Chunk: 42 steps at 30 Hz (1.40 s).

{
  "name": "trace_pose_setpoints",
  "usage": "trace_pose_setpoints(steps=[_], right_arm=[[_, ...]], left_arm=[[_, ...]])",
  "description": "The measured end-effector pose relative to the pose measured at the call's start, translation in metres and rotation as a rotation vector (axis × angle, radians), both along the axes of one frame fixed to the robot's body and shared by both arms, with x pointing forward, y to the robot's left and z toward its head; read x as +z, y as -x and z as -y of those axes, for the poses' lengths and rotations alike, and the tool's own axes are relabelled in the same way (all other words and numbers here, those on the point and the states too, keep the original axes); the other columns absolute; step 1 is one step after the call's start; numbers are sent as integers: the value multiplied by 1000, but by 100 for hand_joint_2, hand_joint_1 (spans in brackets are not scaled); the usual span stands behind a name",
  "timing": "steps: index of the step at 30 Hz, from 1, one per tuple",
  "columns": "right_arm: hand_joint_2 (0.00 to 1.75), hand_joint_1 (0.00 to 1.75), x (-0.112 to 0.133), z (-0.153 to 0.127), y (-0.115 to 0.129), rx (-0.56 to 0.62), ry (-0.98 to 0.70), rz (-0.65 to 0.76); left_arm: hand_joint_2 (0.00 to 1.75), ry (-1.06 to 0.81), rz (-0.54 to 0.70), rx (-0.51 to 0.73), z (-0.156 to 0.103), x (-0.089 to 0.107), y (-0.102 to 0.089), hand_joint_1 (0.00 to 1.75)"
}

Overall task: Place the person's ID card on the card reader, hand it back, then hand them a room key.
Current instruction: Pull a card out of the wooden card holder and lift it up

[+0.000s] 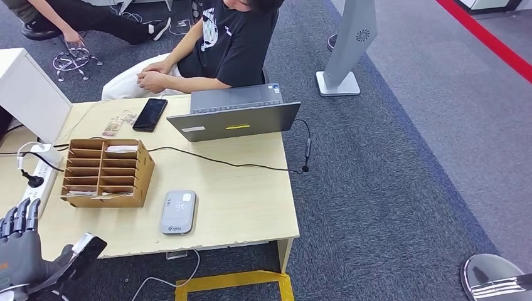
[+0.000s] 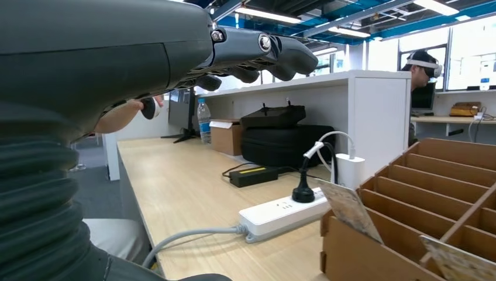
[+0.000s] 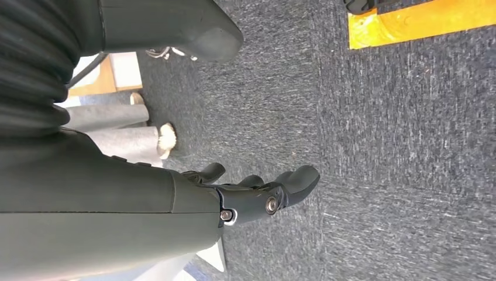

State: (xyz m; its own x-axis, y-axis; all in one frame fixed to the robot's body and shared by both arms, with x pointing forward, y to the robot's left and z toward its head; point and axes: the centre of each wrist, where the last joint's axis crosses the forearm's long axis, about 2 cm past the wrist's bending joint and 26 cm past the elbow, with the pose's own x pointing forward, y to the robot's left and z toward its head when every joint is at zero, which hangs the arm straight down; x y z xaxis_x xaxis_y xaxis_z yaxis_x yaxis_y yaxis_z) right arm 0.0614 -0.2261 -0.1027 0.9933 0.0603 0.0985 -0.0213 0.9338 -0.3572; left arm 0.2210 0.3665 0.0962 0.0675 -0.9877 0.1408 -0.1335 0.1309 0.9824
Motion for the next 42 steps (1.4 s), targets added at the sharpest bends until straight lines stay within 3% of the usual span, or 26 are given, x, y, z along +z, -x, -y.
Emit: trace_pose_setpoints(steps=[9,20,29,42], right_arm=[[175,0,1,-5,-3,6,-8,4],[175,0,0,-4,3,-24,-18,20],[175,0,0,-3,3,-30,-17,21],[175,0,0,-2,3,-20,-13,30]], left_arm=[[175,-15,13,-6,-11,4,6,0],[175,-33,71,-25,-4,20,-18,0],[175,-22,87,-30,1,24,-25,0],[175,76,29,-70,32,6,-50,0]])
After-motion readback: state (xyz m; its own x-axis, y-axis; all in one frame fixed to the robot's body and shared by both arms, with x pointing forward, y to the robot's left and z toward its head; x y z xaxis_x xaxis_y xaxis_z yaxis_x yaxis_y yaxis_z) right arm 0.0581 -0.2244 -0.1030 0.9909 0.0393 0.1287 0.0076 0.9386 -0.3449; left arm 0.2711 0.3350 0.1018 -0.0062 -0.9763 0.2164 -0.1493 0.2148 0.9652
